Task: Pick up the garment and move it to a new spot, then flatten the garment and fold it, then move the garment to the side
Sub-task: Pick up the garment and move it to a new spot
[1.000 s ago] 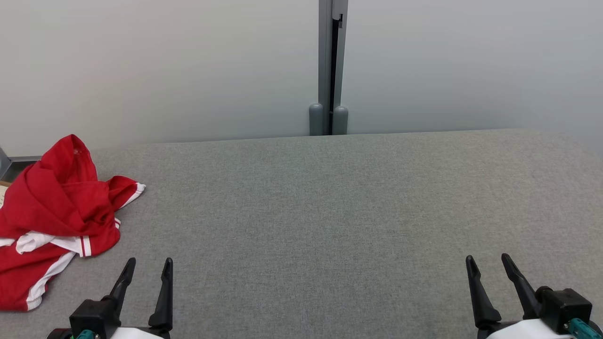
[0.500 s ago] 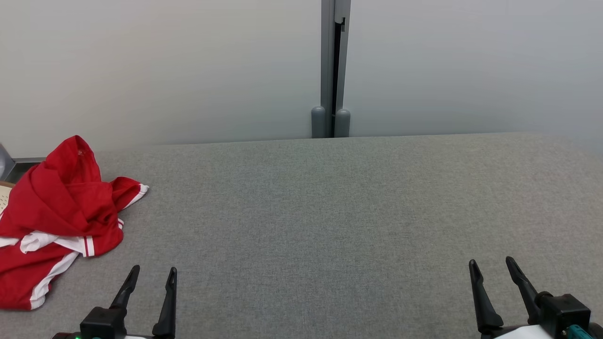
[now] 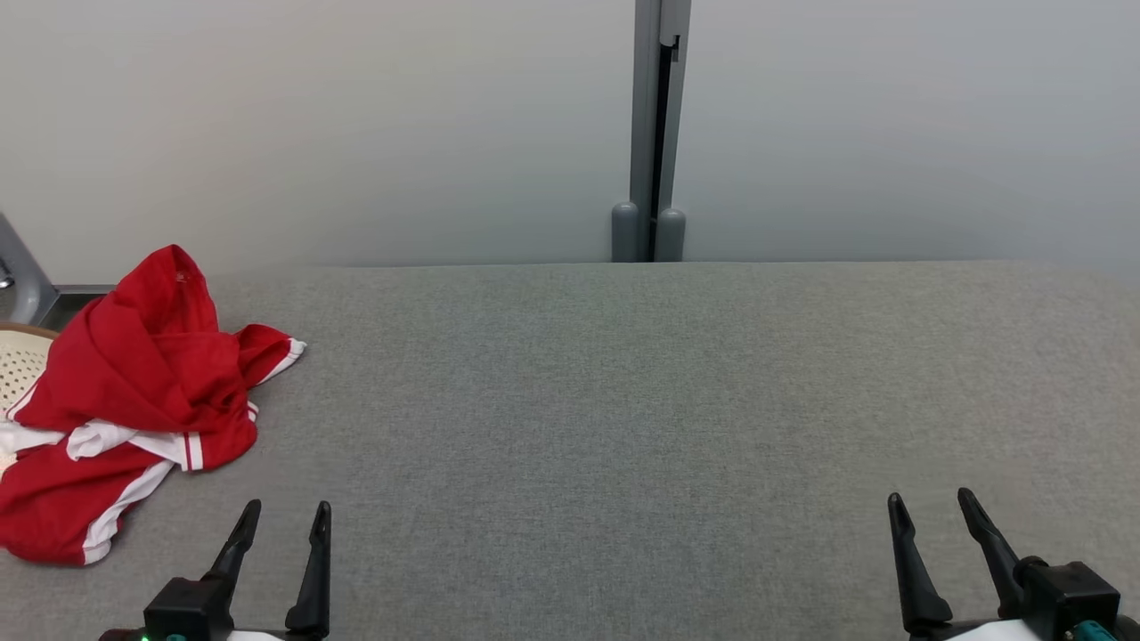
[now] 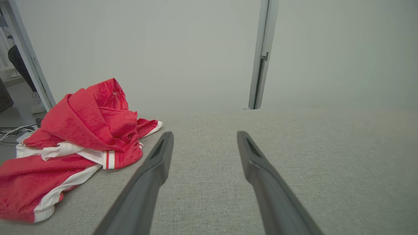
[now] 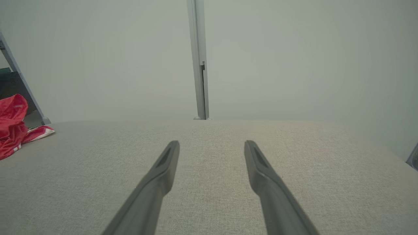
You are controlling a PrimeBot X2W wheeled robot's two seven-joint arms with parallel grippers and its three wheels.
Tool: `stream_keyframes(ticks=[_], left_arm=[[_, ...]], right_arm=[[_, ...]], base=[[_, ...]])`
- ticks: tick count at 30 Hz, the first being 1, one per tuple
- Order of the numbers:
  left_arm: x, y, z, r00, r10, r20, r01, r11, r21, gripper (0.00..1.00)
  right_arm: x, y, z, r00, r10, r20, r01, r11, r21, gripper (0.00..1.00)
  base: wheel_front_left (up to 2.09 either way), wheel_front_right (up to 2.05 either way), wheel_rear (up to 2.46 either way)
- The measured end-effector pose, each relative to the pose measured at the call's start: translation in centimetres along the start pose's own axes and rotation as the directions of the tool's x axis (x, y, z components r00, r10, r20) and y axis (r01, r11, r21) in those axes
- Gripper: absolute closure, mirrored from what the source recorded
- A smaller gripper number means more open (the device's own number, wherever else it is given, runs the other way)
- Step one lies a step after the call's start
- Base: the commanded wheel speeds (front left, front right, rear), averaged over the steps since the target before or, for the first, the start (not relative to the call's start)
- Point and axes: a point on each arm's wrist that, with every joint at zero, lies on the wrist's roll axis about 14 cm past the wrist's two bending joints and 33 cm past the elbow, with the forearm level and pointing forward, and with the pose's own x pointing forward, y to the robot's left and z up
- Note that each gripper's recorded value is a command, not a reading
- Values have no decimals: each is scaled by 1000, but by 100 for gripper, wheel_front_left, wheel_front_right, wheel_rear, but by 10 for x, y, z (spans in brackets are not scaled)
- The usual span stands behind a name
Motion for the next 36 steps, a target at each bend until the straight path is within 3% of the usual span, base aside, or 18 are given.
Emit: stream_keyframes(ticks=[12, 19, 23, 27, 36], left_arm=[[-27, 57, 19, 980, 190, 66, -188, 982, -35, 0], [-74, 107, 23, 930, 358, 82, -356, 934, -32, 0], [-109, 136, 22, 884, 459, 85, -458, 888, -33, 0], [-117, 141, 23, 868, 489, 86, -488, 872, -40, 0], [-116, 140, 23, 865, 494, 89, -491, 870, -49, 0]], right_arm=[[29, 71, 11, 975, 220, 12, -220, 975, 2, 0], [44, 129, 12, 922, 388, 3, -388, 922, -5, 0], [49, 164, 13, 878, 479, 1, -479, 878, -11, 0], [53, 175, 15, 862, 507, 4, -507, 862, -14, 0], [54, 176, 12, 860, 511, -5, -511, 860, -16, 0]], base=[[0, 0, 0], [0, 0, 0], [0, 0, 0], [0, 0, 0], [0, 0, 0]])
